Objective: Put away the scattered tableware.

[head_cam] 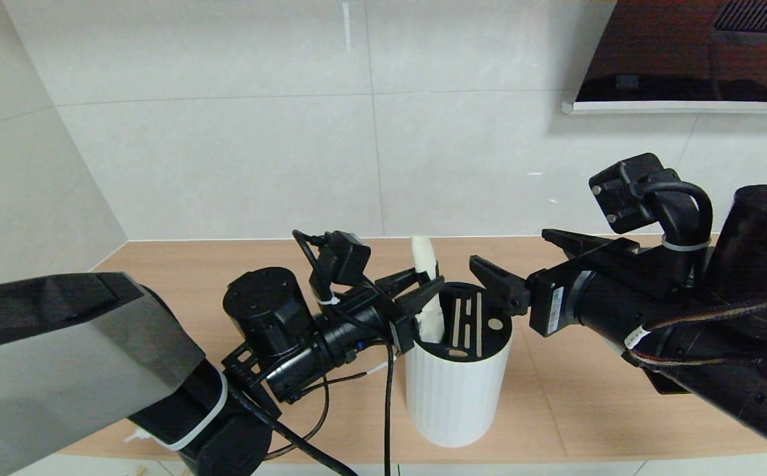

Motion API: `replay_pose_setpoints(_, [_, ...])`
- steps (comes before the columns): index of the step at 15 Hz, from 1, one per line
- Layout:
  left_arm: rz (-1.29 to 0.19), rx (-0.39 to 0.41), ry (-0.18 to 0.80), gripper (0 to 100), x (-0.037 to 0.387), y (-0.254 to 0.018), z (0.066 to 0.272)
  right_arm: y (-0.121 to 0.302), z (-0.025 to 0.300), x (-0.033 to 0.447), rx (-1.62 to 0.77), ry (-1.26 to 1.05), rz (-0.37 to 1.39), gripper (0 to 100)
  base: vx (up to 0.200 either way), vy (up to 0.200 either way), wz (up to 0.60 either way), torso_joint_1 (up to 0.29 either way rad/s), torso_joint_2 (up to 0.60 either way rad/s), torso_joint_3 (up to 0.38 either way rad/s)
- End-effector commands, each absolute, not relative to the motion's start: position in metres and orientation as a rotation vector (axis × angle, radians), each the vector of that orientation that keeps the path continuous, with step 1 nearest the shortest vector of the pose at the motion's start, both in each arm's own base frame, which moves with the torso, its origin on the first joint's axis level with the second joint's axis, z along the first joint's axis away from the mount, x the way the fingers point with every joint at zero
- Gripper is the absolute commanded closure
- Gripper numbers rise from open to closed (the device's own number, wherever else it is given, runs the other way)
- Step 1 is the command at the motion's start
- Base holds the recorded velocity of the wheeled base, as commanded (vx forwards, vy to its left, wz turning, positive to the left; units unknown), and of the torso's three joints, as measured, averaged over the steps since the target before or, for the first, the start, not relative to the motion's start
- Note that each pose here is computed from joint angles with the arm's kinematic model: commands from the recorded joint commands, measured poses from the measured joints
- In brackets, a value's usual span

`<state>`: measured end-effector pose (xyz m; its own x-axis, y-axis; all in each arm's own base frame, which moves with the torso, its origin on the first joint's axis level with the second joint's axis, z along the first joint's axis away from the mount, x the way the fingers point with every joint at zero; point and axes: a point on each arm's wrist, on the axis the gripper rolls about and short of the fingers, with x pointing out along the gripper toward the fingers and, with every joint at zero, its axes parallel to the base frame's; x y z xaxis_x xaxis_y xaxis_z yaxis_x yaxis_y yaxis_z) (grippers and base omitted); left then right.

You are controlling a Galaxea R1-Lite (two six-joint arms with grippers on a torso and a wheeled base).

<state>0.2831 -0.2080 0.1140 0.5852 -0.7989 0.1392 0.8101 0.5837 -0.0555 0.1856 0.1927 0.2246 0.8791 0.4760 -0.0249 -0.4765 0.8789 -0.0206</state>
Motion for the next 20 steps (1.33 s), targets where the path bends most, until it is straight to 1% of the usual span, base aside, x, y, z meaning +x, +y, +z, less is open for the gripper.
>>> replay_pose_setpoints(1, [-0.94,-0.118,-0.109,0,0.283,-0.208,0.114,0.193,0.224,0.186,-0.027,0.02,0.497,0,0.0,0.0,0.0,0.0,0.0,0.0])
replay_pose_setpoints(8, [-0.925,-0.126,-0.139,0,0.282,-0.207,0.124,0.193,0.224,0.186,-0.027,0.02,0.496,0,0.0,0.0,0.0,0.0,0.0,0.0])
replay_pose_setpoints(9, [-0.916,-0.134,-0.168,0,0.278,-0.204,0.134,0.193,0.224,0.186,-0.027,0.02,0.497,0,0.0,0.0,0.0,0.0,0.0,0.0])
replay_pose_setpoints(10, [-0.909,-0.144,-0.182,0,0.276,-0.202,0.14,0.193,0.224,0.186,-0.027,0.02,0.496,0,0.0,0.0,0.0,0.0,0.0,0.0])
replay_pose_setpoints(11, [-0.887,-0.174,-0.236,0,0.269,-0.196,0.161,0.192,0.226,0.186,-0.024,0.015,0.494,0,0.0,0.0,0.0,0.0,0.0,0.0])
replay_pose_setpoints(12, [-0.879,-0.195,-0.256,0,0.261,-0.19,0.175,0.189,0.227,0.188,-0.02,0.01,0.482,0,0.0,0.0,0.0,0.0,0.0,0.0])
replay_pose_setpoints(13, [-0.877,-0.199,-0.272,0,0.249,-0.18,0.191,0.185,0.229,0.189,-0.013,0.001,0.465,0,0.0,0.0,0.0,0.0,0.0,0.0])
replay_pose_setpoints(14, [-0.876,-0.206,-0.311,0,0.231,-0.168,0.211,0.177,0.236,0.188,0.003,-0.02,0.423,0,0.0,0.0,0.0,0.0,0.0,0.0])
replay_pose_setpoints(15, [-0.877,-0.217,-0.374,0,0.203,-0.149,0.242,0.163,0.248,0.18,0.03,-0.061,0.369,0,0.0,0.0,0.0,0.0,0.0,0.0])
replay_pose_setpoints(16, [-0.859,-0.233,-0.394,0,0.178,-0.127,0.264,0.145,0.261,0.167,0.068,-0.111,0.331,0,0.0,0.0,0.0,0.0,0.0,0.0])
replay_pose_setpoints(17, [-0.833,-0.247,-0.374,0,0.159,-0.106,0.272,0.126,0.265,0.155,0.082,-0.139,0.301,0,0.0,0.0,0.0,0.0,0.0,0.0])
replay_pose_setpoints(18, [-0.814,-0.263,-0.324,0,0.137,-0.088,0.273,0.104,0.263,0.14,0.088,-0.157,0.268,0,0.0,0.0,0.0,0.0,0.0,0.0])
replay_pose_setpoints(19, [-0.796,-0.271,-0.286,0,0.117,-0.073,0.269,0.084,0.256,0.128,0.084,-0.16,0.216,0,0.0,0.0,0.0,0.0,0.0,0.0])
replay_pose_setpoints(20, [-0.788,-0.27,-0.278,0,0.108,-0.067,0.267,0.074,0.253,0.123,0.083,-0.164,0.184,0,0.0,0.0,0.0,0.0,0.0,0.0])
